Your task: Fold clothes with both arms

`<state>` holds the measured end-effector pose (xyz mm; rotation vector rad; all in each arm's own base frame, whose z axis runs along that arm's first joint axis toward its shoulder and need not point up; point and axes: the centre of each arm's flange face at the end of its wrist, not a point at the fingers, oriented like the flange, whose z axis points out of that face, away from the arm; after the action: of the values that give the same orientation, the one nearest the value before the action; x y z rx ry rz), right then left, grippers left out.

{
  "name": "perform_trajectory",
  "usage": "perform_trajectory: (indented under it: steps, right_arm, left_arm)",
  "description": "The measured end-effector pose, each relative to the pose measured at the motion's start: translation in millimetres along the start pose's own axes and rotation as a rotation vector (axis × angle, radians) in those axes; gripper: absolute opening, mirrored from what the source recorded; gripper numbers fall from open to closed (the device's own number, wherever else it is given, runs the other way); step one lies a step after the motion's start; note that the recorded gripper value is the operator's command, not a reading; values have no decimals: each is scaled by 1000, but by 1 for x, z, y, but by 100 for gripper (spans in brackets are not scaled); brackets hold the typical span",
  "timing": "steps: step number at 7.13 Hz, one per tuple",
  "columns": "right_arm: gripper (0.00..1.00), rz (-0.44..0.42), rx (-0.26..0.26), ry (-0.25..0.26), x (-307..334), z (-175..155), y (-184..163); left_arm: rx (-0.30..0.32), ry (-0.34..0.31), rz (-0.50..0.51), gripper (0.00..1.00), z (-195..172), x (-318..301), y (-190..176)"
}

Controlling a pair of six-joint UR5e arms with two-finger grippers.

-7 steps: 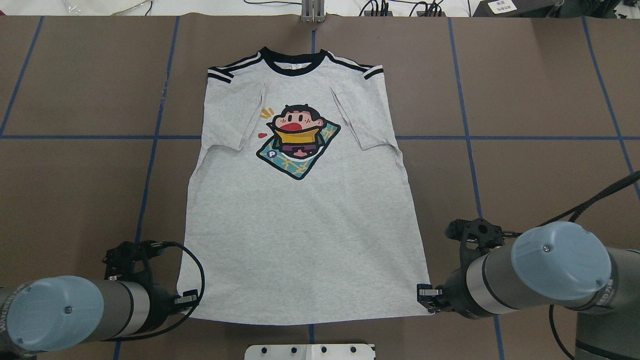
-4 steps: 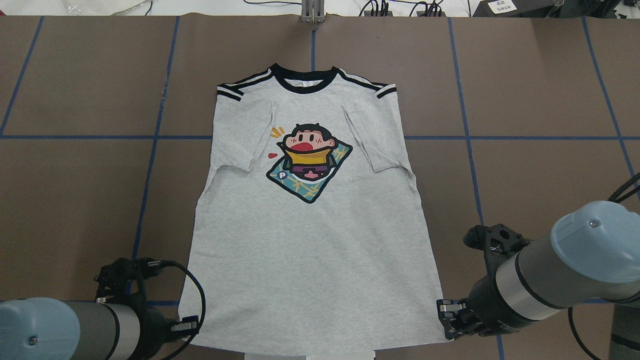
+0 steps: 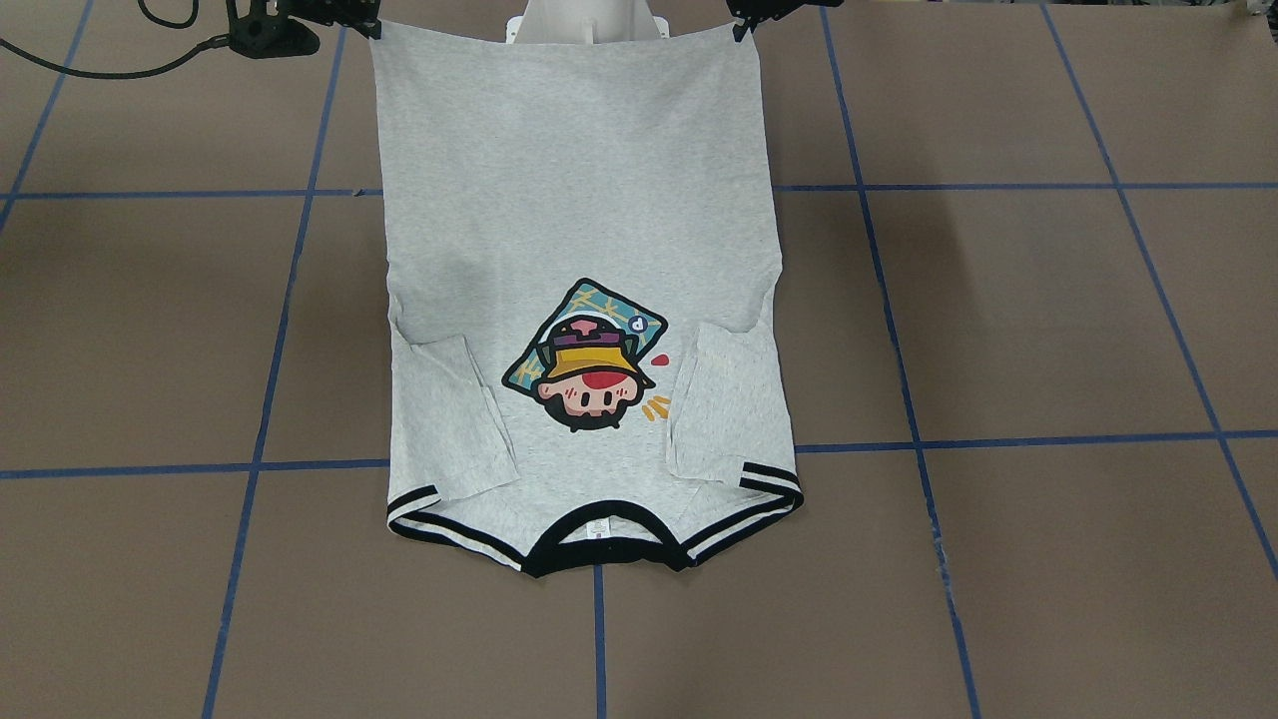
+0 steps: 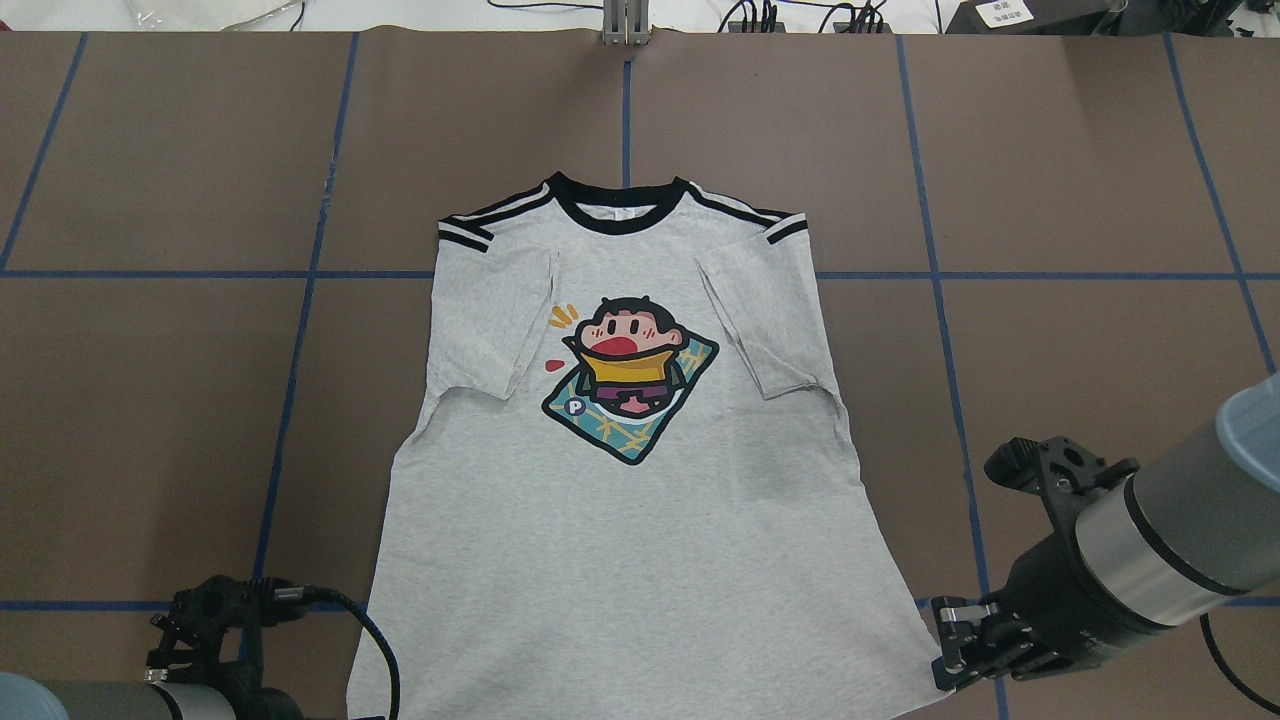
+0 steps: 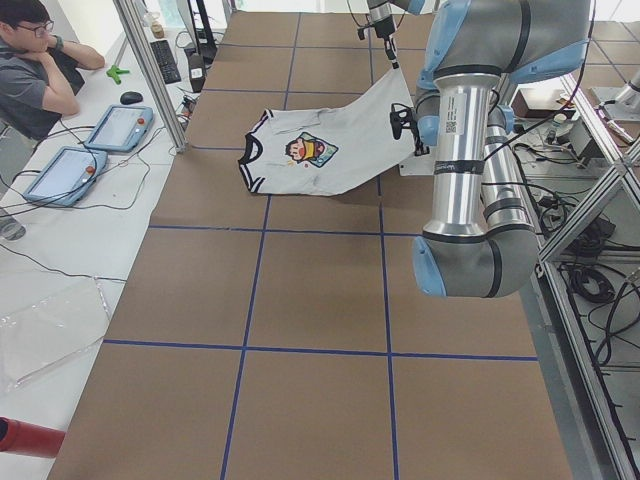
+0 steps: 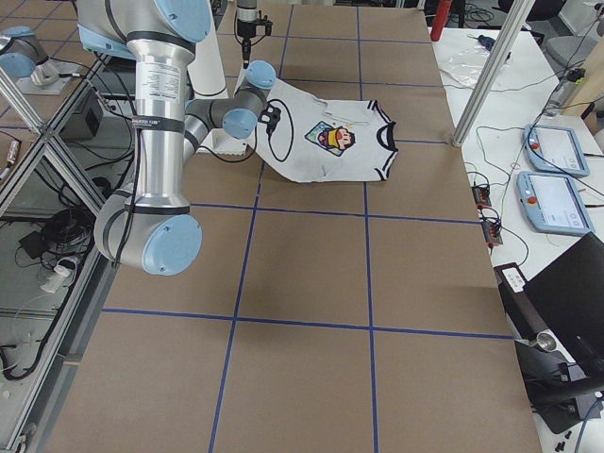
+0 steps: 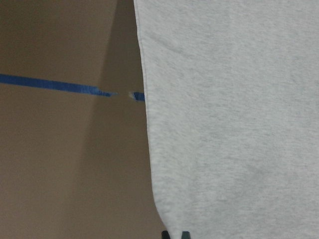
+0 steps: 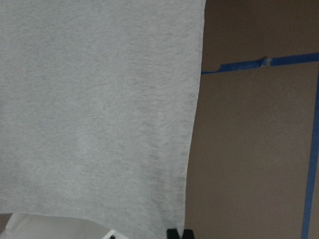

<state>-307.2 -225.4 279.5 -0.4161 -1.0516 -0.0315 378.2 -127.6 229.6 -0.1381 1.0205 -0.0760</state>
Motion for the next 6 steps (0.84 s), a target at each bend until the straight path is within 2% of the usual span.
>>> perform_trajectory:
  steps: [1,3,6]
  right_arm:
    - [0,-43,51,-16,0,-8,-25]
    - [0,-114,160,-26,1,-28,-86]
    - [0,-147,272,-12,12,-58,-161]
  left_arm:
    - [22,17,-14,0,-6,5,-10]
    - [112,37,-19,0,-20,8,-52]
    - [238,-13,11,0,-14,5,-135]
